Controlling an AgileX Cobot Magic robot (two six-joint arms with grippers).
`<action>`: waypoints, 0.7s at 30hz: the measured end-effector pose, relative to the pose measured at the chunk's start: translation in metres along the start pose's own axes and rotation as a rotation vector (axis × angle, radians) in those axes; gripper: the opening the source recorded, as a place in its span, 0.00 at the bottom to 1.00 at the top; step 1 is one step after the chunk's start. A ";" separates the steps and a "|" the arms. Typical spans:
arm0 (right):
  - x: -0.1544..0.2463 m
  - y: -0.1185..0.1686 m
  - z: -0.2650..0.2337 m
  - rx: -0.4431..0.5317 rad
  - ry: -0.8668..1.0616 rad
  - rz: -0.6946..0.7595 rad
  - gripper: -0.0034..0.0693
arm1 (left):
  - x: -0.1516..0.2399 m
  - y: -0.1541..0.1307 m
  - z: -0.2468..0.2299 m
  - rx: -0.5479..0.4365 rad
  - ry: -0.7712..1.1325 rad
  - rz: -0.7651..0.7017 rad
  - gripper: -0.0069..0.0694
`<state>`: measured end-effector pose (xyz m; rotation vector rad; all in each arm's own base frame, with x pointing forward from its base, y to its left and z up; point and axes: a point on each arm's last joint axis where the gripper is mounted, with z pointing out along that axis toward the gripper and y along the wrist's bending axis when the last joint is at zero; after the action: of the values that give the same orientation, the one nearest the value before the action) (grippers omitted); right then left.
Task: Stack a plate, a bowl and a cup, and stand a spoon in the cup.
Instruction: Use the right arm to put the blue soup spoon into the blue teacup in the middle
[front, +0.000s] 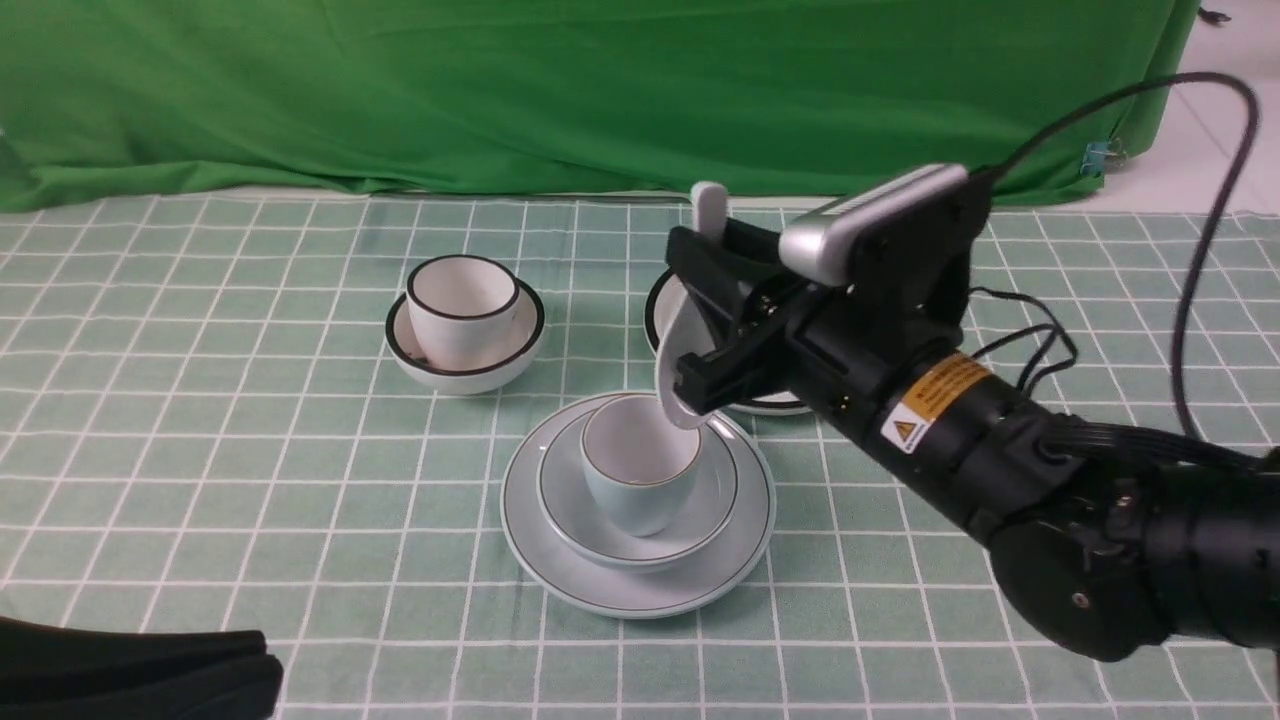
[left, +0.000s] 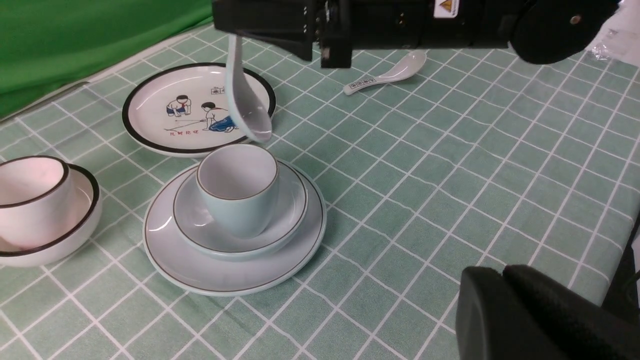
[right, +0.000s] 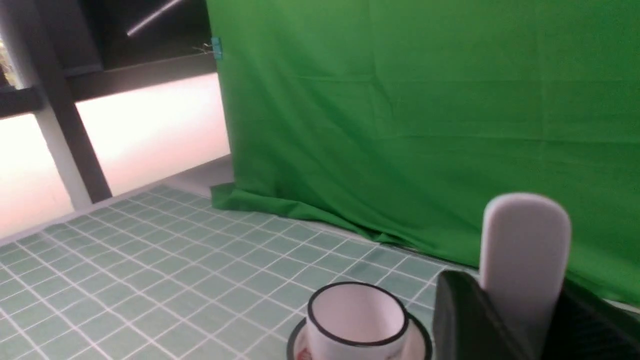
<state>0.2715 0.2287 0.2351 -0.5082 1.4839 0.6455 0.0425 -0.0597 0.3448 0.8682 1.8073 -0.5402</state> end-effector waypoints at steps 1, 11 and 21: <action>0.003 0.000 0.004 -0.009 0.004 -0.002 0.28 | 0.000 0.000 0.000 0.000 0.000 0.000 0.11; 0.030 0.002 0.024 -0.053 0.067 -0.025 0.28 | 0.000 0.000 0.000 0.000 0.000 0.000 0.11; 0.070 -0.002 0.029 -0.049 0.175 -0.049 0.33 | -0.001 0.000 0.000 -0.005 -0.006 0.000 0.11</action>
<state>0.2927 0.2528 0.1665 -0.6505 1.6177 0.6127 0.0430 -0.0596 0.3453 0.8625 1.8026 -0.5377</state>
